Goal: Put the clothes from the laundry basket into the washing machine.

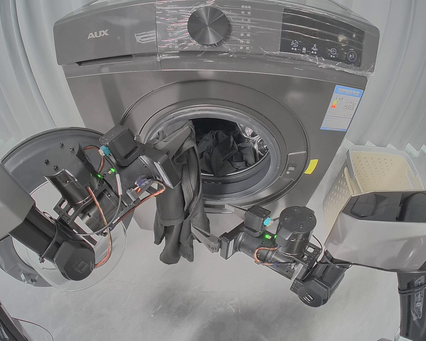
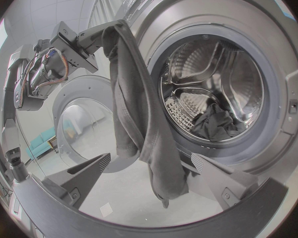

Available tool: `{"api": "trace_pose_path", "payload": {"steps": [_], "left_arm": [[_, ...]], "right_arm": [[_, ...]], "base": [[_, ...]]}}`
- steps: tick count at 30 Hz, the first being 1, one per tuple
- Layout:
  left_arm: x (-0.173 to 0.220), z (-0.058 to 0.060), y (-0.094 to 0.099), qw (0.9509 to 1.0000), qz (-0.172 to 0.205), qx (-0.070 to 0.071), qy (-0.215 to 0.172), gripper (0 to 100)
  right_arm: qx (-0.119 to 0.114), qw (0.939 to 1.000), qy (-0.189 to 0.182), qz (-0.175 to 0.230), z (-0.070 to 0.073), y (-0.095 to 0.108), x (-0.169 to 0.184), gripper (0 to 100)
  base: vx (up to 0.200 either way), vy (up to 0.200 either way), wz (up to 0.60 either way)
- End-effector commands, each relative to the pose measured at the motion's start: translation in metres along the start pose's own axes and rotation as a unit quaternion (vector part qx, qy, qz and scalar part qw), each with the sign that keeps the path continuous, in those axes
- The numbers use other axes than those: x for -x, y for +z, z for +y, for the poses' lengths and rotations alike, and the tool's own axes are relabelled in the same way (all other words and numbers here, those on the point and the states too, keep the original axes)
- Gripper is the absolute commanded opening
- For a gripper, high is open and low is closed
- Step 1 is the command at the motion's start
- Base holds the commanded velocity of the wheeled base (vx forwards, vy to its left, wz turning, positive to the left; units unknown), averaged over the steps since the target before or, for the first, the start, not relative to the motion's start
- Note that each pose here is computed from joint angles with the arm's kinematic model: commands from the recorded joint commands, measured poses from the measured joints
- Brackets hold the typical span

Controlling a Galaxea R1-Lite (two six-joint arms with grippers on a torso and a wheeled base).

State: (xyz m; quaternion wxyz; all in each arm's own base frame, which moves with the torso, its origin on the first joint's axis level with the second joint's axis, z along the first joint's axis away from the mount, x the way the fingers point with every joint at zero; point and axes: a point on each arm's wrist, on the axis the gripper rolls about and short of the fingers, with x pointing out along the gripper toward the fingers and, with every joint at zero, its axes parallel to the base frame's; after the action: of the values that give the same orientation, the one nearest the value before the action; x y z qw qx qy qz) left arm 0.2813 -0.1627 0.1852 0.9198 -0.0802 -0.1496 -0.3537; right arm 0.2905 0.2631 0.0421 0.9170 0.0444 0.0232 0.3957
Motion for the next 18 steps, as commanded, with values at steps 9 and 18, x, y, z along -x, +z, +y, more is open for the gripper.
{"api": "trace_pose_path", "payload": {"steps": [9,18], "left_arm": [[-0.002,-0.003,-0.002,1.0000,0.001,0.002,-0.004,0],[-0.006,-0.010,0.007,0.9998,-0.018,0.001,-0.011,0]], "right_arm": [[0.003,0.9990,0.034,-0.029,0.008,-0.016,-0.042,100],[0.005,0.9995,0.007,-0.032,-0.002,-0.032,-0.058,100]], "base": [[0.000,0.000,0.00],[0.000,0.000,0.00]]}}
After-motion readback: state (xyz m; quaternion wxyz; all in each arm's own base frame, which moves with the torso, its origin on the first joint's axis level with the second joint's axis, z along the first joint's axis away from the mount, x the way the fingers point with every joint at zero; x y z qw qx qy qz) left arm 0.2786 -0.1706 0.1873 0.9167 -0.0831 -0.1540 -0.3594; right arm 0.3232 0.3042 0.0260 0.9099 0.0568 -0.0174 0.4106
